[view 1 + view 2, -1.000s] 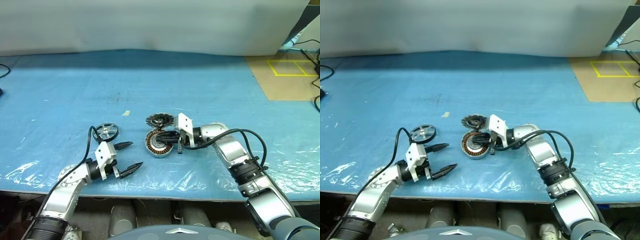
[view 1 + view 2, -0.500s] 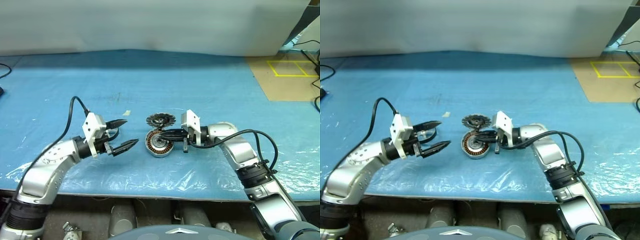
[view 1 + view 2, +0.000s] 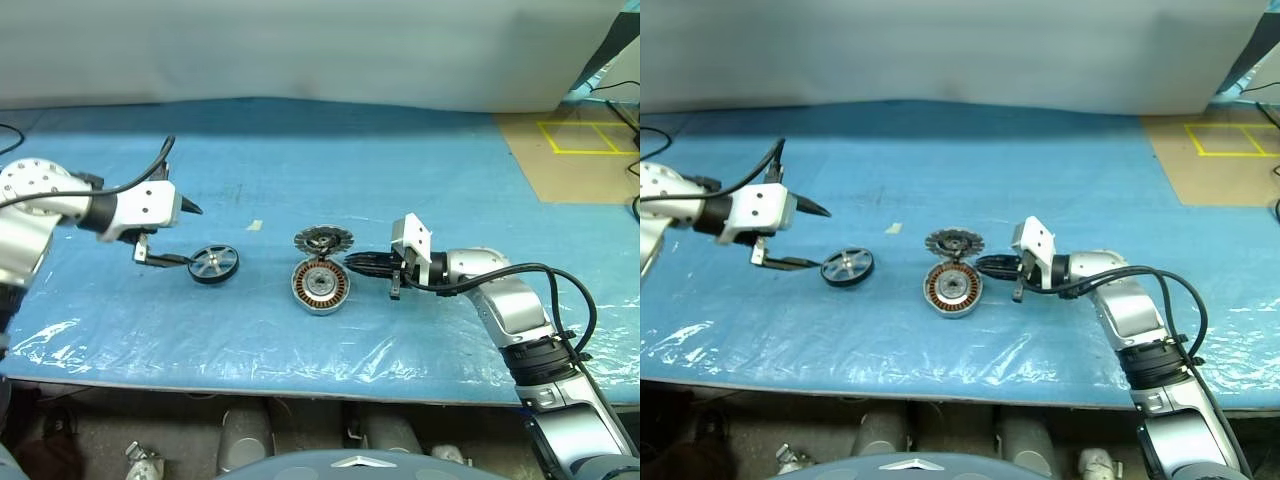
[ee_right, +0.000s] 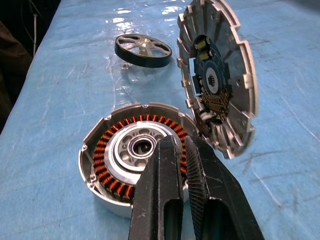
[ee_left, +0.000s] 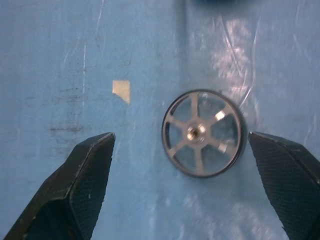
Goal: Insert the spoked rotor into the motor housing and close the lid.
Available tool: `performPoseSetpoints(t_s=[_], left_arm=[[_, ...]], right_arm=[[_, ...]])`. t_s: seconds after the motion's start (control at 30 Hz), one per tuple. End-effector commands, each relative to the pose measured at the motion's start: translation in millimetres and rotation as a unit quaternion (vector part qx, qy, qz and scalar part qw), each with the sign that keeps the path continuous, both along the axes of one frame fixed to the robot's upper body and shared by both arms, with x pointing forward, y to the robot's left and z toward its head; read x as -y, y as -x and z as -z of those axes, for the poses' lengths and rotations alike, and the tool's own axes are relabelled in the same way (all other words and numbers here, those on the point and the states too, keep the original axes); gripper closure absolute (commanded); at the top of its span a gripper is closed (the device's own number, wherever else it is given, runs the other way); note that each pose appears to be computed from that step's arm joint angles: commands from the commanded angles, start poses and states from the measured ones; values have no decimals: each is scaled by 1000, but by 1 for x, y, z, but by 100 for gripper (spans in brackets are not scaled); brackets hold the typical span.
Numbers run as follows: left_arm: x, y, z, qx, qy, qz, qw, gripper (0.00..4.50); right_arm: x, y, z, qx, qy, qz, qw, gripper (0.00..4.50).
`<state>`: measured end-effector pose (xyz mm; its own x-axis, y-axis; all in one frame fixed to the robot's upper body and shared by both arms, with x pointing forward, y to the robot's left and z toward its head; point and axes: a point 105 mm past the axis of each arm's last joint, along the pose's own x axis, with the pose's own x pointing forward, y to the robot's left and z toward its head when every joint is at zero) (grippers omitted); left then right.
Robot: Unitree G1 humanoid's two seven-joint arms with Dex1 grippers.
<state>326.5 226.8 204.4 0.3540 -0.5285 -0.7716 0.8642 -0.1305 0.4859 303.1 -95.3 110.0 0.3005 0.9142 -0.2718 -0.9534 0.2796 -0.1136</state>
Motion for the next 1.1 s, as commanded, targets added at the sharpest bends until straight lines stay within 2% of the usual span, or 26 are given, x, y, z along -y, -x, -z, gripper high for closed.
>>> performPoseSetpoints(t_s=[0.03, 0.17, 0.33, 0.7, 1.1], left_arm=[[1, -14, -6, -25, -87, 33, 995, 0], [12, -27, -5, -50, -143, 58, 987, 0], [12, -26, 10, -90, -195, 85, 973, 0], [31, -44, 33, -119, -174, 67, 975, 0], [30, -43, 59, -141, -189, 74, 969, 0]], right_arm=[[-1, -1, -11, 21, -10, -6, 1000, 424], [4, 0, -13, 26, -1, -8, 1000, 424], [12, 0, -15, 27, 12, -5, 1000, 424], [9, 0, -18, 31, 17, -8, 999, 424], [8, 0, -22, 38, 23, 5, 999, 424]])
